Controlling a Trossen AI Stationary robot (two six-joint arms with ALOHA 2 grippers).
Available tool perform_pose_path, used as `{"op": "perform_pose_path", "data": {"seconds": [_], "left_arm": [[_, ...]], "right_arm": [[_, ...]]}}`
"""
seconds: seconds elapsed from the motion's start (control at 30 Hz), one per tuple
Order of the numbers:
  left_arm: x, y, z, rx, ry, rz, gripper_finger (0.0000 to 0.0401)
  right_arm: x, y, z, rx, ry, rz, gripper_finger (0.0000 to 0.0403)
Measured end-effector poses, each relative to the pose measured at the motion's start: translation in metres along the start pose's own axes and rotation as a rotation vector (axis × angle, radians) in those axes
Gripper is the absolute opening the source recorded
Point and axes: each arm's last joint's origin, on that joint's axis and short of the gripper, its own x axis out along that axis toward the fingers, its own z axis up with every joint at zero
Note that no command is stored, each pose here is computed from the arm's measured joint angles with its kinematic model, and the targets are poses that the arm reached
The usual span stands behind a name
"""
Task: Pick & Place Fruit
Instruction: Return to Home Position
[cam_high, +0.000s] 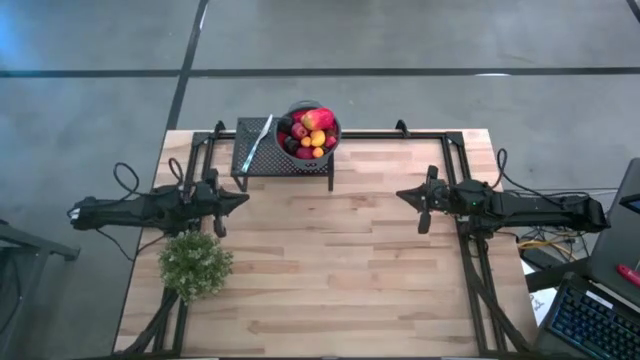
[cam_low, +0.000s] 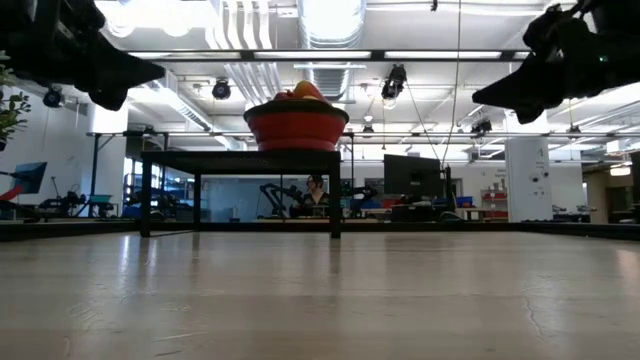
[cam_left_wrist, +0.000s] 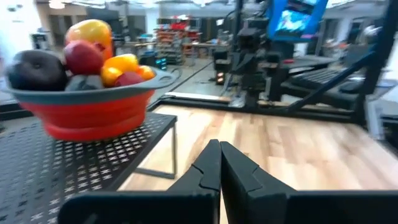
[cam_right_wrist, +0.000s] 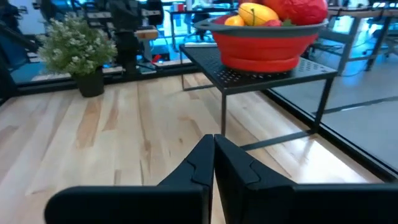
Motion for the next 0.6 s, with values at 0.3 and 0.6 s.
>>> {"op": "perform_pose_path", "data": {"seconds": [0.3,0.6], "left_arm": [[-0.015,0.004,-0.007,-0.046,0.023,-0.016,0.0001],[-0.009,0.003,-0.016,-0.017,-0.006,-0.010,0.0000]], "right_arm": [[-0.003,0.007,-0.012,-0.059,0.013,-0.048,0.0008],[-0.004,0.007,-0.021,-0.066,0.028,-0.056,0.0008]]}}
